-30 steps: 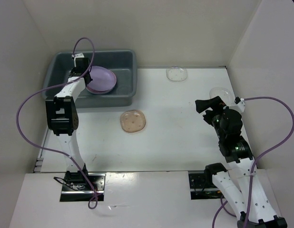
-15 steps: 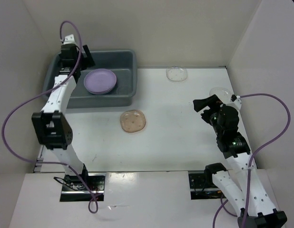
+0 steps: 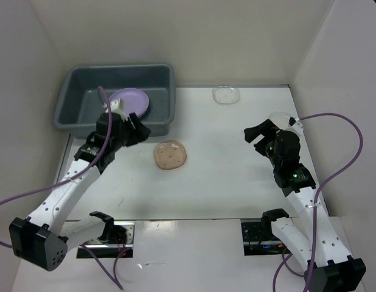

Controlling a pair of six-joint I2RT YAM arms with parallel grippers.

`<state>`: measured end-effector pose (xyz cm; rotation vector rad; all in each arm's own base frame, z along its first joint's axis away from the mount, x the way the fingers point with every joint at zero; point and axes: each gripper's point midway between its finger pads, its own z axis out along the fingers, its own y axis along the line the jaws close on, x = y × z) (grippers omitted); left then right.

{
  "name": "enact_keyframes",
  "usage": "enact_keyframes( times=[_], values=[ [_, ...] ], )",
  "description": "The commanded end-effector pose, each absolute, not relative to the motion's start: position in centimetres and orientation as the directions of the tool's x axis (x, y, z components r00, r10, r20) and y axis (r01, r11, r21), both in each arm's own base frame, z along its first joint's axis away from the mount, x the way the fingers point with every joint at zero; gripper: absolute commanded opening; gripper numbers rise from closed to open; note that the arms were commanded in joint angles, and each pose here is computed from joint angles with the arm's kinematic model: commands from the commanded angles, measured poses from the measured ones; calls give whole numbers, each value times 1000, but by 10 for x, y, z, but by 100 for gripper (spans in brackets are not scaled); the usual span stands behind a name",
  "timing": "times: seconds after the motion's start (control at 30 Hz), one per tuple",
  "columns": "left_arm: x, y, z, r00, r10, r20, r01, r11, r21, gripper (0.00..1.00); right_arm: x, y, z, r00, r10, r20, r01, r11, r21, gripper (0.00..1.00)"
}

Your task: Place the mixed dishes into the plastic bin

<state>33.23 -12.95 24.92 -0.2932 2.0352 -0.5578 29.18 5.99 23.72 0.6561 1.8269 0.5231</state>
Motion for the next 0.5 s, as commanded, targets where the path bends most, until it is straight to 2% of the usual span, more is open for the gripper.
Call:
enact_keyframes(
  times=[0.0,0.17,0.47],
  values=[
    [296,-118,188,-593,-518,-617,-173,830,-530,67,298,55,263,-200,651,-732,149,758,634,91],
    [286,-129,121,-701,-517,-491,-256,826,-503,67,299,54,258,-216,642,-736,160,767,622,91],
    [311,-152,69,-737,-522,-429,-283,815,-506,64,296,49,263,-203,637,-744,174,771,613,91]
  ],
)
